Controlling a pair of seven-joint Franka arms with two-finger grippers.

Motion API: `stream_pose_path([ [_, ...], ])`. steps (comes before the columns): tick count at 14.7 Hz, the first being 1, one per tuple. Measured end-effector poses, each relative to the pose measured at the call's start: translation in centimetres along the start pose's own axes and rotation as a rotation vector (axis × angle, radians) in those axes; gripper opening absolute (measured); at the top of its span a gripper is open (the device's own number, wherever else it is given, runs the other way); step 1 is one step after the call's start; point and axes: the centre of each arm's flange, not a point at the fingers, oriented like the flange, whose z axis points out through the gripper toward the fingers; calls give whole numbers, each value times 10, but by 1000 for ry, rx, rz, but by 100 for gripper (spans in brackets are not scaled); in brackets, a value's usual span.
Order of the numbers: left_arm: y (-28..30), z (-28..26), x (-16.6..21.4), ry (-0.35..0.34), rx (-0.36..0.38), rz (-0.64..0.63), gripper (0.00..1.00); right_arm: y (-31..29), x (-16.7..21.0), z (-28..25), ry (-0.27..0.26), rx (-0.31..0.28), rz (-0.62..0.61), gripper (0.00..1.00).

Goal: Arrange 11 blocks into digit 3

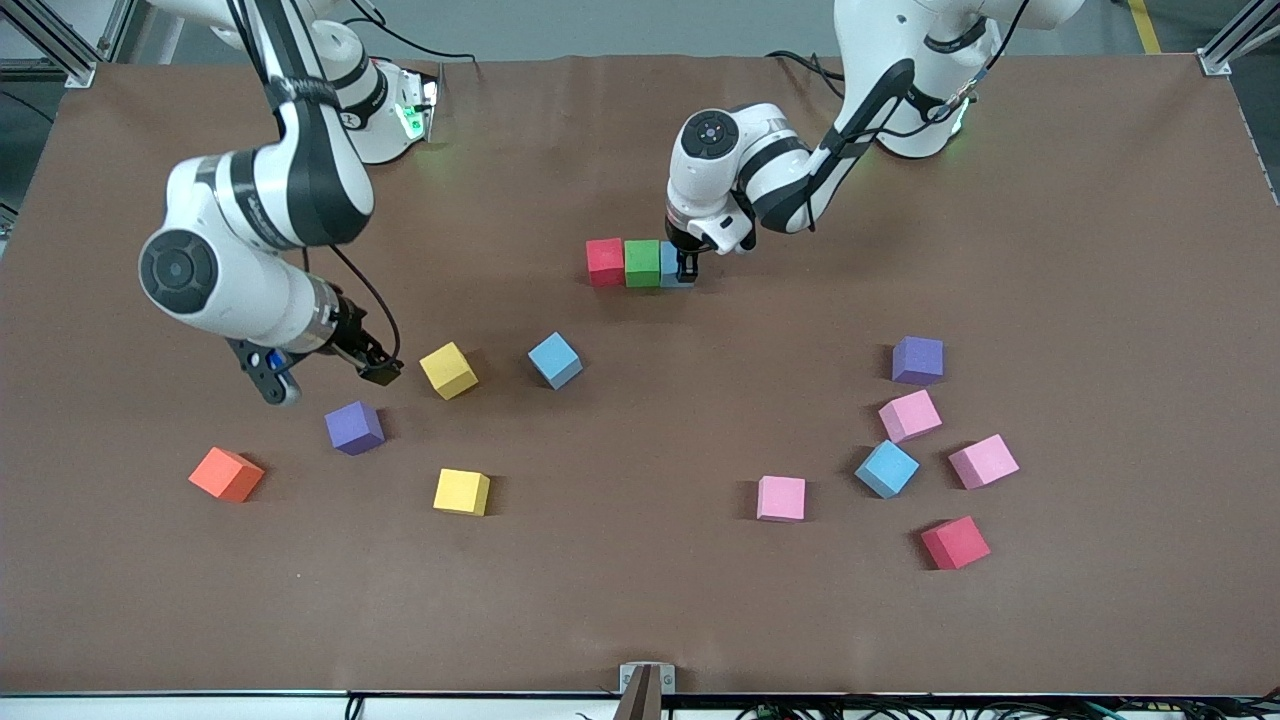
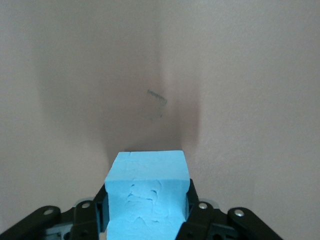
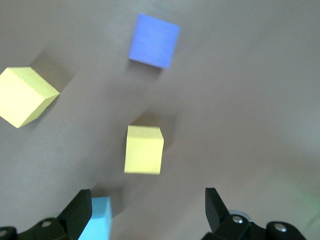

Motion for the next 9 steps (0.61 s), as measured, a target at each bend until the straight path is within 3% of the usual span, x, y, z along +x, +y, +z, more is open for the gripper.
stream_pose_path([
  [3,0,0,-1,0,0,1,58,-22,7,25,39,-32,-128,100],
  [5,0,0,-1,0,0,-1,59,-38,-8,40,41,-52,-162,100],
  [9,7,5,-7,-12,8,-9,89,-67,-60,59,-14,-32,-48,100],
])
